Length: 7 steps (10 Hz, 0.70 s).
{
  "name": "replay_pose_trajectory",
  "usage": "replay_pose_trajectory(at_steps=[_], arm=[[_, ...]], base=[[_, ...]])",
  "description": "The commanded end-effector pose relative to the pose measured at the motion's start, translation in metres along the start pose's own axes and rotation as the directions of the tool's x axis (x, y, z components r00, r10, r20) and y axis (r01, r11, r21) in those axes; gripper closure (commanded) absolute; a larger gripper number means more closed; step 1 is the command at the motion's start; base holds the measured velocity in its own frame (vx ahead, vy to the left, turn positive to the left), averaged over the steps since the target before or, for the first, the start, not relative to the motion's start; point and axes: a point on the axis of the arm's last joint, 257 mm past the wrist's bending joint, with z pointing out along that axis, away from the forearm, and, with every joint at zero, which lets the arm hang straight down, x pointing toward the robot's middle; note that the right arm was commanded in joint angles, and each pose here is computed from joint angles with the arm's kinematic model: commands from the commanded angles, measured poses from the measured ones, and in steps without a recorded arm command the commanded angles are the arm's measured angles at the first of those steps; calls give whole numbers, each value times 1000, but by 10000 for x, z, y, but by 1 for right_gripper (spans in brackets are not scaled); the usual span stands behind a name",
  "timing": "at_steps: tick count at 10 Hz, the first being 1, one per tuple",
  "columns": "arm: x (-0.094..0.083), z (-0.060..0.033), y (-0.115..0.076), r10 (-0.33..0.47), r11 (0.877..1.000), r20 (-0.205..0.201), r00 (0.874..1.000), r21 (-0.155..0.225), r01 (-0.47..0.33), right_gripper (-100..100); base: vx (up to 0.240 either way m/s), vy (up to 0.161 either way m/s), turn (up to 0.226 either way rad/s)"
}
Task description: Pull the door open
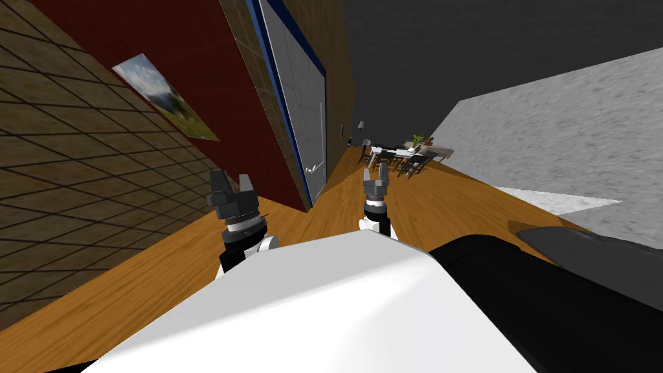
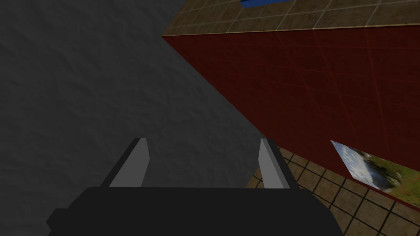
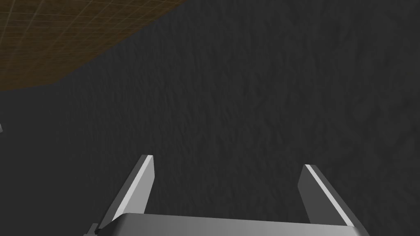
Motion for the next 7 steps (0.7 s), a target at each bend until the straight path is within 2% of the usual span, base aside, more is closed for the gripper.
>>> replay_pose_trajectory(at_steps=[1,2,7], arm=[[26,-25,-131,9,1000,-8,1000,19,-9,-100],[45,-45,-232,16,999,-14,1000,34,-15,-100],[118,-131,-620,41,995,-35,999,94,-37,-100]], base=[[41,1,170],[101,-46,243],[85,-63,135]])
